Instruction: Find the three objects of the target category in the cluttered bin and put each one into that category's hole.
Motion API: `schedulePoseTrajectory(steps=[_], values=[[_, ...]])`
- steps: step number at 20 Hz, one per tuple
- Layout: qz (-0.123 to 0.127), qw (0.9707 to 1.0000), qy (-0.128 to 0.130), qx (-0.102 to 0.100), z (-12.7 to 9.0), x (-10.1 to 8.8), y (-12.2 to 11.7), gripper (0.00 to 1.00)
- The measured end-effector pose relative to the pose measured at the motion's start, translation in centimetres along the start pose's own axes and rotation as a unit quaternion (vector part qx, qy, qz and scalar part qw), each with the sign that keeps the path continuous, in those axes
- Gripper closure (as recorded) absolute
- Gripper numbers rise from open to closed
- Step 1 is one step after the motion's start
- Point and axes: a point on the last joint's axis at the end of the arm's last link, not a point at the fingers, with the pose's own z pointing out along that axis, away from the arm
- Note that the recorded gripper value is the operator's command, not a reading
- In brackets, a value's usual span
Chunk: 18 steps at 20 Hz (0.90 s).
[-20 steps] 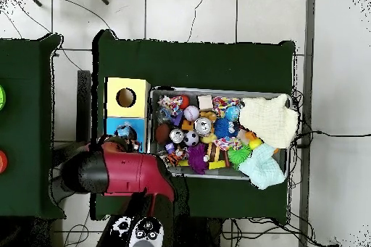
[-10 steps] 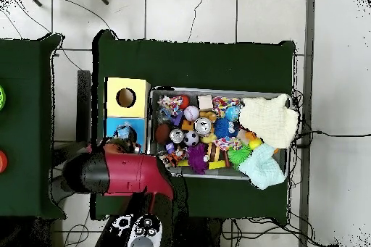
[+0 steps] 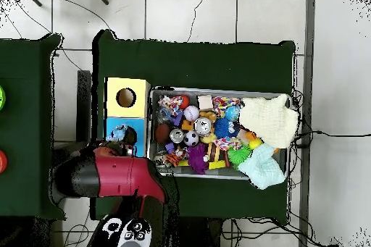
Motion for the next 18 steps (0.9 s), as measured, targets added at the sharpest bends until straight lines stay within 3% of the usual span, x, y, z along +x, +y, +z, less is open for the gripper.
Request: schedulePoseTrajectory(steps=[8, 18], values=[[0.027, 0.9993, -0.008, -0.026, -1.6, -1.9, 0.0, 1.0], [0.036, 0.9989, -0.002, -0.032, -1.3, -2.2, -0.5, 1.0]])
